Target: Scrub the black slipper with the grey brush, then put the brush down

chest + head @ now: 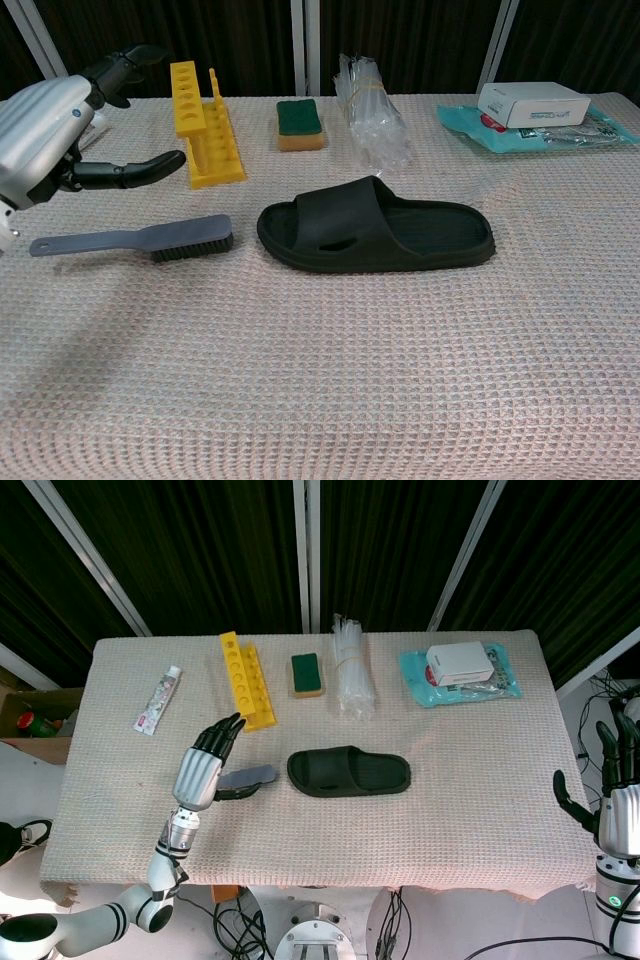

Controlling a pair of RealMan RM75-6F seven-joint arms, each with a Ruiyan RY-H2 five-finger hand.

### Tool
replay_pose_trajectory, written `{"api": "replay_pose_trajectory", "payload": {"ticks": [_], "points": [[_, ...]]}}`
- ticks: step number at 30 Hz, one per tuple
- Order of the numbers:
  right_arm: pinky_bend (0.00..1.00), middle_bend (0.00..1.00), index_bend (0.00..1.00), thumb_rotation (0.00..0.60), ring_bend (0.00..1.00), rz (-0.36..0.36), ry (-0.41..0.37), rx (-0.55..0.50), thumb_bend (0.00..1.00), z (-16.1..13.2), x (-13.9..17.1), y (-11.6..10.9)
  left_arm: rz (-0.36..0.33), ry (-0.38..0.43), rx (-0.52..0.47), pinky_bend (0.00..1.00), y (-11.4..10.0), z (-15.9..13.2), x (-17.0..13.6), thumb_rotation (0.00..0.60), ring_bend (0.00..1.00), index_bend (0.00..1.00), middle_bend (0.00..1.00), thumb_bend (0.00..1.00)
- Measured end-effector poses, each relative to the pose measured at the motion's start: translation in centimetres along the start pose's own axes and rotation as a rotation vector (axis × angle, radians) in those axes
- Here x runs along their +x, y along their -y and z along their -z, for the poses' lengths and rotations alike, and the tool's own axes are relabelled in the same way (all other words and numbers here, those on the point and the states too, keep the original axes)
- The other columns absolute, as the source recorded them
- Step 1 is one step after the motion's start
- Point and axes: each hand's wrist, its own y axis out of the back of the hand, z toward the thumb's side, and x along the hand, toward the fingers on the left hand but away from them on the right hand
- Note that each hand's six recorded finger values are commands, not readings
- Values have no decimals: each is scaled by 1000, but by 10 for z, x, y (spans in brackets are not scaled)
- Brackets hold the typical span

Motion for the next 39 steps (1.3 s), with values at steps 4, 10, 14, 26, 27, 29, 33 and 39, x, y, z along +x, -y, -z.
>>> {"api": "replay_pose_trajectory", "payload": {"ticks": [4, 10, 14, 26, 27, 29, 33, 39], "points": [[0, 0, 0, 600, 0, -4, 1, -2, 359, 1, 0, 1, 6, -5, 5, 235, 1, 1, 0, 157, 117, 0, 50, 115], [0, 0, 0, 600, 0, -5, 2, -1, 359, 1, 1, 1, 54, -10, 17, 309, 6, 3, -1, 243, 188, 54, 141, 121], [0, 0, 0, 600, 0, -10, 3, 0, 360, 1, 2, 2, 133, -23, 37, 365, 16, 5, -4, 247, 245, 246, 253, 147], [0, 0, 0, 600, 0, -18, 10, 1, 359, 3, 3, 5, 412, -86, 202, 386, 41, 18, -15, 200, 285, 343, 358, 207], [0, 0, 0, 600, 0, -17, 9, 1, 359, 3, 3, 5, 418, -91, 205, 388, 40, 19, -15, 197, 288, 346, 362, 209], [0, 0, 0, 600, 0, -19, 9, 1, 358, 2, 3, 6, 418, -96, 199, 397, 40, 18, -15, 208, 295, 354, 372, 211], [0, 0, 0, 600, 0, -22, 9, -10, 358, 1, 4, 6, 413, -104, 196, 405, 41, 21, -14, 234, 301, 366, 385, 217], [0, 0, 0, 600, 0, -21, 9, -18, 359, 1, 4, 4, 391, -99, 232, 408, 42, 25, -14, 303, 306, 375, 395, 229]]}}
